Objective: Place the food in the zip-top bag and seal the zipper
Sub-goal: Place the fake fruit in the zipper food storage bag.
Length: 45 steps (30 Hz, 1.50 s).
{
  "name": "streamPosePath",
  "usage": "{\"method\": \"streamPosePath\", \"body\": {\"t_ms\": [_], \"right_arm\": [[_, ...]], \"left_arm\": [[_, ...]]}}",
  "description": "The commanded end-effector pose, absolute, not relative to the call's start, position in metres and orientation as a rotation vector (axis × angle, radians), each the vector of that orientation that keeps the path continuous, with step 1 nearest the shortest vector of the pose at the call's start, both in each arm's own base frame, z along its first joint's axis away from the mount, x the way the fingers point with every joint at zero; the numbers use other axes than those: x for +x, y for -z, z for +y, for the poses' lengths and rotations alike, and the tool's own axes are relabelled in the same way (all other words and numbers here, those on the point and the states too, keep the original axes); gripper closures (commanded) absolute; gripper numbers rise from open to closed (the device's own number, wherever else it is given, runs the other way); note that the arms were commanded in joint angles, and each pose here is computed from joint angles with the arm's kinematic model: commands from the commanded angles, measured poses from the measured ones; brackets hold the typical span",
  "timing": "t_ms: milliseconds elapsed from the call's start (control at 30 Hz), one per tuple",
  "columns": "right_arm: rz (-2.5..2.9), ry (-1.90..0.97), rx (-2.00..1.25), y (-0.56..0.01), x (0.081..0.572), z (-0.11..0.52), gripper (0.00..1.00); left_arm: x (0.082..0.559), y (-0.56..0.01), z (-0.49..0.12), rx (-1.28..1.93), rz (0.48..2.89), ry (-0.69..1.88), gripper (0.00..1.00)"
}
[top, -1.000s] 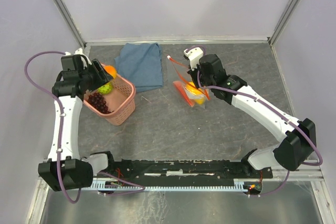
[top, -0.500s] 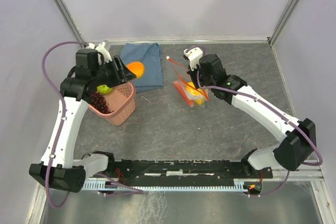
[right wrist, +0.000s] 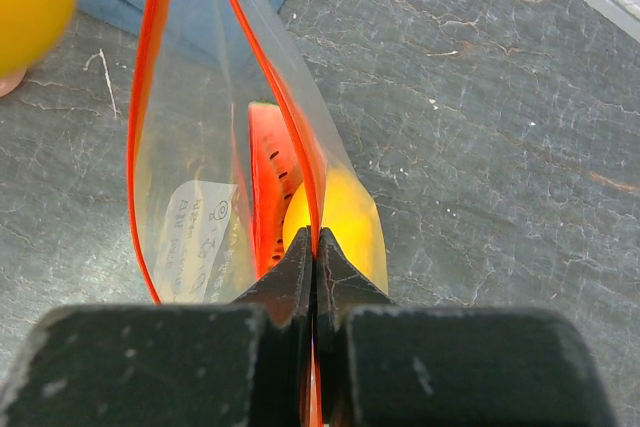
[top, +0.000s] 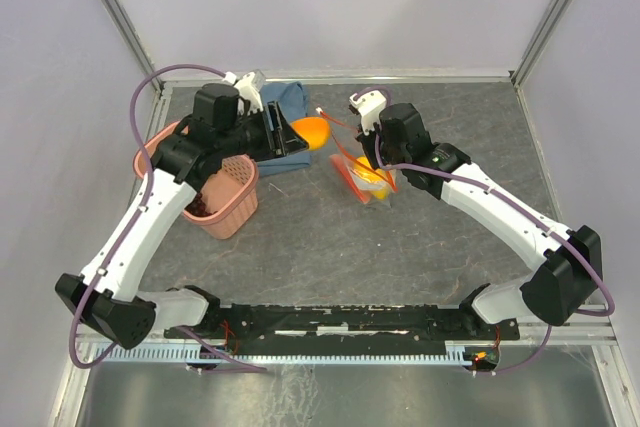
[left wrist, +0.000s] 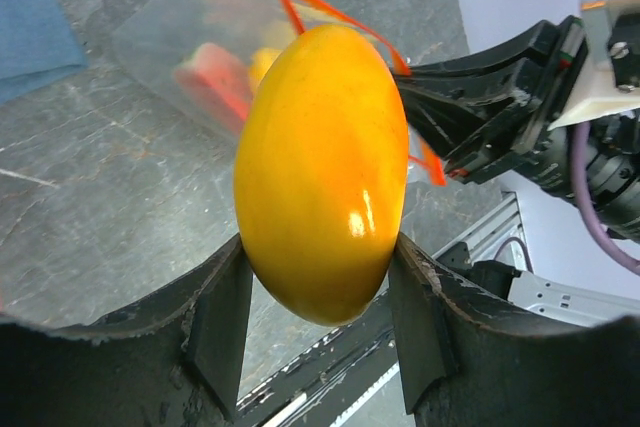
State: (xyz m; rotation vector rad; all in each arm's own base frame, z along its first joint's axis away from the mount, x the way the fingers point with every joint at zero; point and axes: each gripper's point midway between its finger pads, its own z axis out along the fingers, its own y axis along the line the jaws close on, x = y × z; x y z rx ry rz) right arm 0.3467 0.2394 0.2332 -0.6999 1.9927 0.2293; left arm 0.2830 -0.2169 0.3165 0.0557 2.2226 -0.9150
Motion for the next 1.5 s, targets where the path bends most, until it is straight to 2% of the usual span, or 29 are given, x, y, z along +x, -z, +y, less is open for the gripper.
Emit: {"method": "streamPosePath", "body": {"t_ms": [0, 500, 933, 1200, 1467], "right_arm": [[1.929, -0.261, -0.676, -0.26, 0.351, 0.245, 0.98], [1.887, -0.006, -0.635, -0.295, 0.349, 0.221, 0.98], [1.894, -0.022, -0.634, -0.296, 0.345, 0.233, 0.98], [1.93, 0.006, -0.616, -0.292, 0.346, 0.229, 0.98], [1.991, 0.126, -0.59, -0.283, 0.352, 0.217, 0.98]], "left_arm": [[0.292, -0.357, -0.239, 0.07, 2.096, 0.998, 0.97], [0.292, -0.355, -0.264, 0.145, 2.107, 1.035, 0.97], [0.292, -0.32, -0.265, 0.121, 2.174, 1.022, 0.97], [0.303, -0.307, -0.227, 0.022, 2.177, 0.776, 0.64], [0.307, -0.297, -0.183, -0.086, 2.183, 0.677, 0.46]]}}
